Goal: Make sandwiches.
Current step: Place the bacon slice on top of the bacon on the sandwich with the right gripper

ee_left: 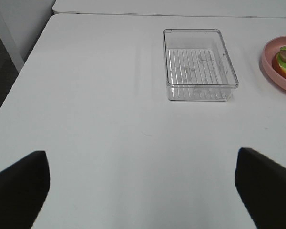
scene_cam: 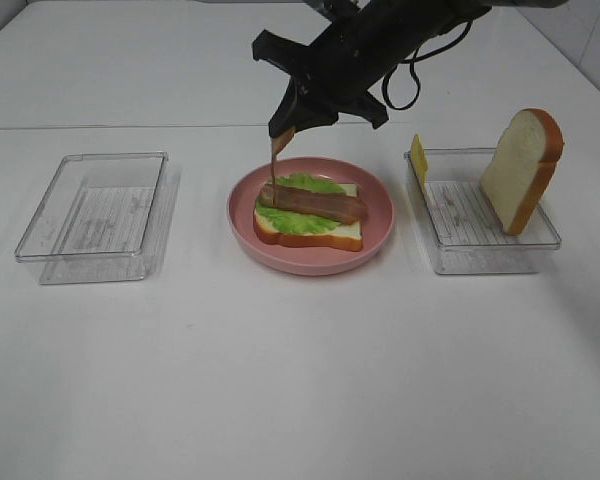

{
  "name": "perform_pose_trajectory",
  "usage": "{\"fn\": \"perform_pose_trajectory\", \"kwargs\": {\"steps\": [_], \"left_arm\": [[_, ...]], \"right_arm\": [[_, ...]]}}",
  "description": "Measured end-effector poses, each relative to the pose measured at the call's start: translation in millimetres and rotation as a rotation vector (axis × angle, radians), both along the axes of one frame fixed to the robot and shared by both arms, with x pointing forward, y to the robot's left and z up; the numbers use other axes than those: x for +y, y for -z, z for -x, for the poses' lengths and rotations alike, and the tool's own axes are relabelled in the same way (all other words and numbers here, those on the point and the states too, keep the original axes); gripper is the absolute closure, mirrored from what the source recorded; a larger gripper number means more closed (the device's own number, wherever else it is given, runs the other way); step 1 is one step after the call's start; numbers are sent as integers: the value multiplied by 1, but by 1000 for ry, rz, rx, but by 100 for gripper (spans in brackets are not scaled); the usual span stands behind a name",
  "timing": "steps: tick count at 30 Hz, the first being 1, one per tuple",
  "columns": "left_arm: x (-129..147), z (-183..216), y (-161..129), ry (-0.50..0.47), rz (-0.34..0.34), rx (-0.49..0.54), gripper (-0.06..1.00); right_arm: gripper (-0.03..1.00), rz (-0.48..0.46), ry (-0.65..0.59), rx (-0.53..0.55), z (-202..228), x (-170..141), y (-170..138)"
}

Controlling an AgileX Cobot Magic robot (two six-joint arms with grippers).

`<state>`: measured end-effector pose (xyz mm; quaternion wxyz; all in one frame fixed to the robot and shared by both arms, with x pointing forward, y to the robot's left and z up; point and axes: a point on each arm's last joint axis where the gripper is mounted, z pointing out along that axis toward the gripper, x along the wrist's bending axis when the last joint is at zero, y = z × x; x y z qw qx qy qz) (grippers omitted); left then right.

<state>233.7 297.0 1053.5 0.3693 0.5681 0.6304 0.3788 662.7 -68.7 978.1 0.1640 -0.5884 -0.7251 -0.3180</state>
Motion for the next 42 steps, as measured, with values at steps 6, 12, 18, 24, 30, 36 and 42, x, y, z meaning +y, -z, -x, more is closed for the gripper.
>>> {"fn": "perform_pose_trajectory", "kwargs": {"steps": [6, 12, 18, 24, 30, 36, 42], "left_arm": [[0, 0, 0, 0, 0, 0, -4], [0, 0, 0, 0, 0, 0, -4], [0, 0, 0, 0, 0, 0, -4], [0, 0, 0, 0, 0, 0, -4], [0, 0, 0, 0, 0, 0, -4], [0, 0, 0, 0, 0, 0, -4], [0, 0, 0, 0, 0, 0, -4]], "right_arm": [[97, 31, -14, -1, -1, -1, 7], [97, 155, -42, -41, -3, -10, 14], [97, 231, -59, -35, -5, -14, 31], [97, 313, -55, -71, -9, -20, 39], [94, 365, -36, -109, -13, -24, 40], [60, 376, -30, -111, -14, -25, 40], [9, 357, -21, -137, -12, -25, 22]]}}
